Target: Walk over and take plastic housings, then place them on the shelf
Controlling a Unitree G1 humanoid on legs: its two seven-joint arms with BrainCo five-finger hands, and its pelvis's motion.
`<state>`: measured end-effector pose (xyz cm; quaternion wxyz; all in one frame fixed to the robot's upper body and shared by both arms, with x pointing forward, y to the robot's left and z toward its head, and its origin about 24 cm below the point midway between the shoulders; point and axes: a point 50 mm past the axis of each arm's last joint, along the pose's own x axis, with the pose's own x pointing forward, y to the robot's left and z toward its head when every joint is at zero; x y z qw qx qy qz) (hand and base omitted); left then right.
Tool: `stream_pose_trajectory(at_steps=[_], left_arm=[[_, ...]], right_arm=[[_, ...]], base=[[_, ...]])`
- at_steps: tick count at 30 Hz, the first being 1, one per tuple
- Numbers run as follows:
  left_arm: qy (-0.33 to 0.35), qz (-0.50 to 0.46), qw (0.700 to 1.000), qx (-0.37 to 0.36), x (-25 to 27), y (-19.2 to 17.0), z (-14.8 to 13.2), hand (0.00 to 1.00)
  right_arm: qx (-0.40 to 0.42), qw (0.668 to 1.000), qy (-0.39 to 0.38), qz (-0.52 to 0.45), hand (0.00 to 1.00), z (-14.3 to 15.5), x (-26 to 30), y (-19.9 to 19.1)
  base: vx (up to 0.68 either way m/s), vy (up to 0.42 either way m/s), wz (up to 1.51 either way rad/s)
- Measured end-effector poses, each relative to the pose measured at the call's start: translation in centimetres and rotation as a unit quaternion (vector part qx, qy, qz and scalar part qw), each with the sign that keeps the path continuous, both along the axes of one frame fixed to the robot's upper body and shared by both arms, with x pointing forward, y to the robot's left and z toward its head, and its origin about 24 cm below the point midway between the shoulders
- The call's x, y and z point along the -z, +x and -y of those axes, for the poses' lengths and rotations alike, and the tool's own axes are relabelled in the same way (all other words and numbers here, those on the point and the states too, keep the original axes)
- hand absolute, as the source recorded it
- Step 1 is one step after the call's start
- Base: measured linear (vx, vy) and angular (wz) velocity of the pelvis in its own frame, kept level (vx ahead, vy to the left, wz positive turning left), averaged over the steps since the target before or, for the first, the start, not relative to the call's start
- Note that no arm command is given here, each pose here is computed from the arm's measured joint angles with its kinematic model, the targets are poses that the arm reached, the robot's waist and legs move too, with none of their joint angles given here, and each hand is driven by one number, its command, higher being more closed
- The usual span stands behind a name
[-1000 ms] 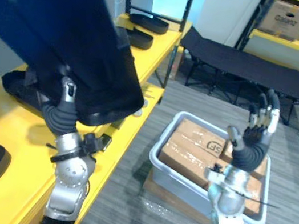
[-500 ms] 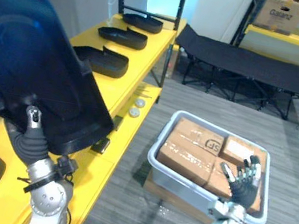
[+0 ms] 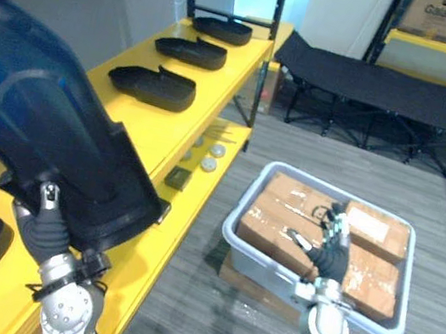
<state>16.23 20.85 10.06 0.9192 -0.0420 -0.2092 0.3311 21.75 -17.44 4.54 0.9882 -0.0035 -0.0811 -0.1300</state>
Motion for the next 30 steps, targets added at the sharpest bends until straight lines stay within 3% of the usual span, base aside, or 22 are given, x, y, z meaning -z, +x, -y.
stream_pose_trajectory(at_steps=[6, 12, 21, 30], left_arm=[[0.001, 0.016, 0.999, 0.043, -0.4, 0.5, 0.9, 1.00], [0.003, 0.050, 0.997, 0.058, -1.1, 2.4, 1.5, 1.00], [0.036, 0.043, 0.998, 0.023, -1.4, 2.4, -0.8, 1.00], [-0.064, 0.011, 0.997, 0.047, 0.5, 2.7, 1.6, 1.00]], right_arm=[[0.034, 0.998, 0.028, -0.039, 0.00, 0.3, 1.4, -2.2], [0.041, 0.997, 0.044, -0.038, 0.00, 0.8, 1.4, -1.9], [-0.012, 0.999, 0.017, -0.037, 0.00, -1.9, 1.6, 0.5], [0.008, 0.997, -0.049, -0.064, 0.00, 1.8, 2.0, -0.6]], base=[[0.03, 0.048, 0.16], [0.02, 0.081, 0.10], [0.07, -0.199, 0.12], [0.04, -0.292, 0.38]])
